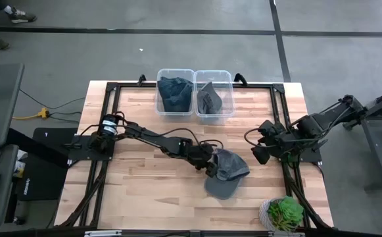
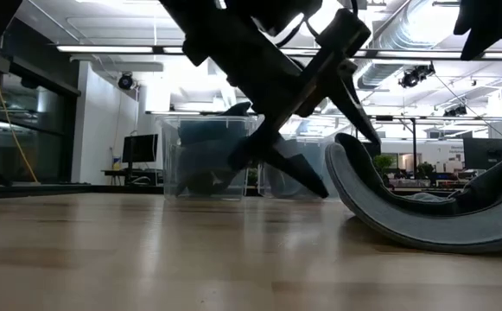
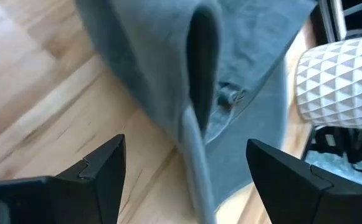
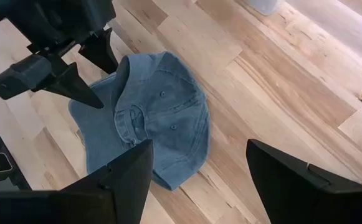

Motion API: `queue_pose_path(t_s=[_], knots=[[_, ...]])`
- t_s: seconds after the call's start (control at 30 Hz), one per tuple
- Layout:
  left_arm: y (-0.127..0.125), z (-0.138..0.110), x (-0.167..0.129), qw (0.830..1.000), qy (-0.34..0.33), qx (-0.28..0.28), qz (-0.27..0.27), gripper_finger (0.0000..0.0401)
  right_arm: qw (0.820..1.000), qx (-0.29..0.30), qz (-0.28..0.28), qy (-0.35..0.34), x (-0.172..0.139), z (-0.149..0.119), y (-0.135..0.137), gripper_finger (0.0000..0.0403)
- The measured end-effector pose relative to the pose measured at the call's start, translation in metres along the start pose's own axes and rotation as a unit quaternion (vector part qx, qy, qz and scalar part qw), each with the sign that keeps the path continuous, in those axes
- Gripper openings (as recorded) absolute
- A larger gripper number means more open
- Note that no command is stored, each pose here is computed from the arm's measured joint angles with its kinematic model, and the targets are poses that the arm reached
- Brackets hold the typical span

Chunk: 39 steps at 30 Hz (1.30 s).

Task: Pick & Place hat
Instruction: Put the gray cap into the right transparent bin

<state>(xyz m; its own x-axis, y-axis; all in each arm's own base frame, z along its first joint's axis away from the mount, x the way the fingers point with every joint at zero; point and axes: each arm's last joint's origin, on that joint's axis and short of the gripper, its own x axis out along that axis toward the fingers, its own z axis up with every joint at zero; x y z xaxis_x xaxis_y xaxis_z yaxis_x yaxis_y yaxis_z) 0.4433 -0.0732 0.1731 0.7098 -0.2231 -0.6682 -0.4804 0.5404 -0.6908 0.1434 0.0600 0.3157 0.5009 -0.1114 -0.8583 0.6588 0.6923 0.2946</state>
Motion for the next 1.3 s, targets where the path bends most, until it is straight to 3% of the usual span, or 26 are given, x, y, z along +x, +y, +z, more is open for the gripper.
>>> queue_pose_path(t_s=[0.5, 1.03, 1.17, 1.3], knots=[[0.005, 0.019, -0.003, 1.000, -0.011, 0.003, -0.021, 0.0275, 1.000, -0.005, -0.005, -0.013, 0.000, 0.001, 0.000, 0.0251], [0.005, 0.018, -0.002, 1.000, 0.004, 0.005, -0.025, 0.0275, 1.000, -0.013, -0.007, -0.018, 0.000, 0.001, 0.000, 0.0251], [0.019, 0.011, 0.014, 0.999, 0.030, -0.009, -0.006, 0.0275, 1.000, -0.015, -0.007, -0.018, 0.000, 0.001, 0.000, 0.0251], [0.014, 0.010, 0.015, 0.999, 0.036, -0.010, -0.027, 0.0275, 1.000, -0.015, -0.009, -0.019, 0.000, 0.001, -0.001, 0.0251]])
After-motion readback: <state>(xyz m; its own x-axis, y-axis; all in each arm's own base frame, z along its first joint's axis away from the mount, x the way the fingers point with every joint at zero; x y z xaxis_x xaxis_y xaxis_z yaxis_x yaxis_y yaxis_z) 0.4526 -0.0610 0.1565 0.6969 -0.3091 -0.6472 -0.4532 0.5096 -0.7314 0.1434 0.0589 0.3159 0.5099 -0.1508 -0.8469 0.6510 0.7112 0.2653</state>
